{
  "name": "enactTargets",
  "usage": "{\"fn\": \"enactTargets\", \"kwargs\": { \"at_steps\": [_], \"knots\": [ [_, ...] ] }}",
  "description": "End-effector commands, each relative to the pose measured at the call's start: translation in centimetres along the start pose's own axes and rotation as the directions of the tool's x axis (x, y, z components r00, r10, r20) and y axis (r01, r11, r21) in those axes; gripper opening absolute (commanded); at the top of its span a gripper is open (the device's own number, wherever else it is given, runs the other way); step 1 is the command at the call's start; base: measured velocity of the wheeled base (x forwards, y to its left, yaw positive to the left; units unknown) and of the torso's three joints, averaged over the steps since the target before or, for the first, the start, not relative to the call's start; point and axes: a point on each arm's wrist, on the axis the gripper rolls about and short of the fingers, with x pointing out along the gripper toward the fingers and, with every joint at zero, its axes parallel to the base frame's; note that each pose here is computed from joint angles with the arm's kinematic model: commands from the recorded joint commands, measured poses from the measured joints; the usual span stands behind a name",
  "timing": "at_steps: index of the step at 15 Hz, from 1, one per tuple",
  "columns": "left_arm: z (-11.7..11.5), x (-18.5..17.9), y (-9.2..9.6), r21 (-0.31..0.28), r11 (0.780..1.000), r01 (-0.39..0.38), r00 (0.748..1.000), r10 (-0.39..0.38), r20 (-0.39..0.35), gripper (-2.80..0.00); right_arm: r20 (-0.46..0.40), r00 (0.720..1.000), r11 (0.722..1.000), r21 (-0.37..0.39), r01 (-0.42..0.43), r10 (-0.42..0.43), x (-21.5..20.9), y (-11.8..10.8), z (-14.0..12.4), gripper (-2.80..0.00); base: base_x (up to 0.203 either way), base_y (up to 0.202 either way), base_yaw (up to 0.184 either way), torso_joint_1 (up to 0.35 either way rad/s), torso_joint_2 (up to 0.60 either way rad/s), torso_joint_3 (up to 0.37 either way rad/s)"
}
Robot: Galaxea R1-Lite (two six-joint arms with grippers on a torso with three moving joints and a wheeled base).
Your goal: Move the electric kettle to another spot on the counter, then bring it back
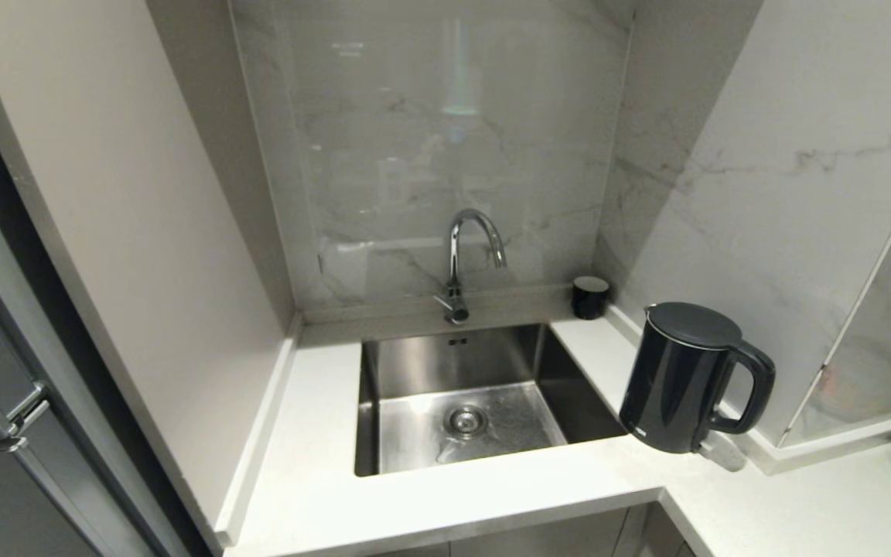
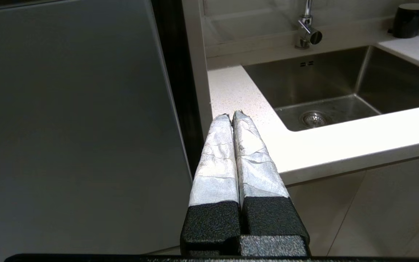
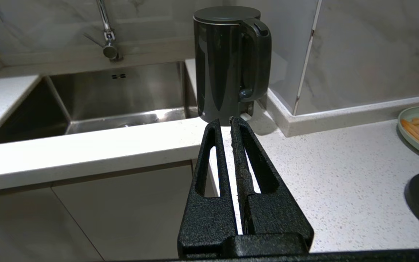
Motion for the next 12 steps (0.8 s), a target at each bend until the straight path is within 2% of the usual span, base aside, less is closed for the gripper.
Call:
{"fn": "enactTargets", "kwargs": {
  "at_steps": [1,10,12],
  "knots": [
    [0.00,0.02,0.00,0.000,1.000,0.000,1.000,0.000,-0.002,-2.80,0.000,1.000,1.000,0.000,0.000,0.000,0.00,0.00,0.00,-2.80,0.000,0.000,0.000,0.000,0.00,0.000],
    [0.00,0.02,0.00,0.000,1.000,0.000,1.000,0.000,-0.002,-2.80,0.000,1.000,1.000,0.000,0.000,0.000,0.00,0.00,0.00,-2.80,0.000,0.000,0.000,0.000,0.00,0.000],
    [0.00,0.02,0.00,0.000,1.000,0.000,1.000,0.000,-0.002,-2.80,0.000,1.000,1.000,0.000,0.000,0.000,0.00,0.00,0.00,-2.80,-0.002,0.120,0.011,0.002,0.01,0.004]
  ]
}}
